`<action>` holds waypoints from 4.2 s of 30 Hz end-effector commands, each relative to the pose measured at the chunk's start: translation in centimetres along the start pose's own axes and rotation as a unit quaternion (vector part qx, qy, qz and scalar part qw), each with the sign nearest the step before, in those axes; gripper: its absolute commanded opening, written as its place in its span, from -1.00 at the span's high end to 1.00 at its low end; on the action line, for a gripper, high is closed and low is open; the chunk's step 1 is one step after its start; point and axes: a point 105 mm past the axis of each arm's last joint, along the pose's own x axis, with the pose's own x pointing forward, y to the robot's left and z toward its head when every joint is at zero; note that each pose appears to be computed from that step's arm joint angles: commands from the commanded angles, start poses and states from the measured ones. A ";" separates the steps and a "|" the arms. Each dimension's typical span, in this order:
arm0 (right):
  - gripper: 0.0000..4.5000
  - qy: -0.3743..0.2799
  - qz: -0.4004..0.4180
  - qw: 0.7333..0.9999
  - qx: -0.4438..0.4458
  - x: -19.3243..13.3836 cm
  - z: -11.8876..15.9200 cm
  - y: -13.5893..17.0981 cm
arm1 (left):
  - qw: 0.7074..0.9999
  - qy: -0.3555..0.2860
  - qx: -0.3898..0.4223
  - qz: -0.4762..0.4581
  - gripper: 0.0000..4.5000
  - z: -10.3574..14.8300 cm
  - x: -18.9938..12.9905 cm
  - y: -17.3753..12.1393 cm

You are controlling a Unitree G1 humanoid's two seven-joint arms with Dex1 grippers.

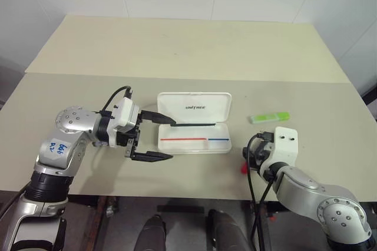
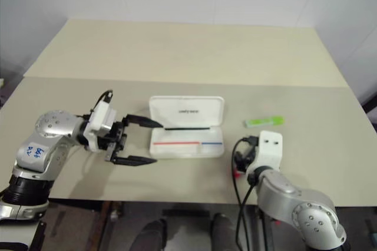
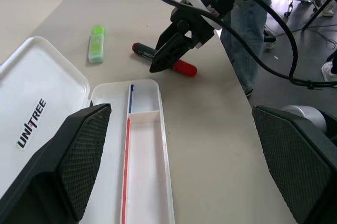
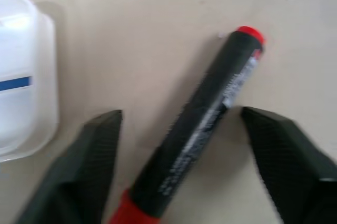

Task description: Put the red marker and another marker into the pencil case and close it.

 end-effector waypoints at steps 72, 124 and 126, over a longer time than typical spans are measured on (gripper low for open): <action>-0.35 -0.246 0.520 0.564 -0.593 3.6 6.6 15.4 | 0.990 0.027 0.036 0.134 -1.00 -1.4 -5.1 0.7; -0.99 0.028 0.345 0.696 -0.629 7.8 13.2 -7.4 | 0.988 0.017 0.057 0.143 -1.00 -1.1 -4.5 1.3; -0.99 0.038 0.328 0.698 -0.635 7.9 13.3 -8.0 | 0.987 0.018 0.058 0.146 -1.00 -1.1 -4.5 1.2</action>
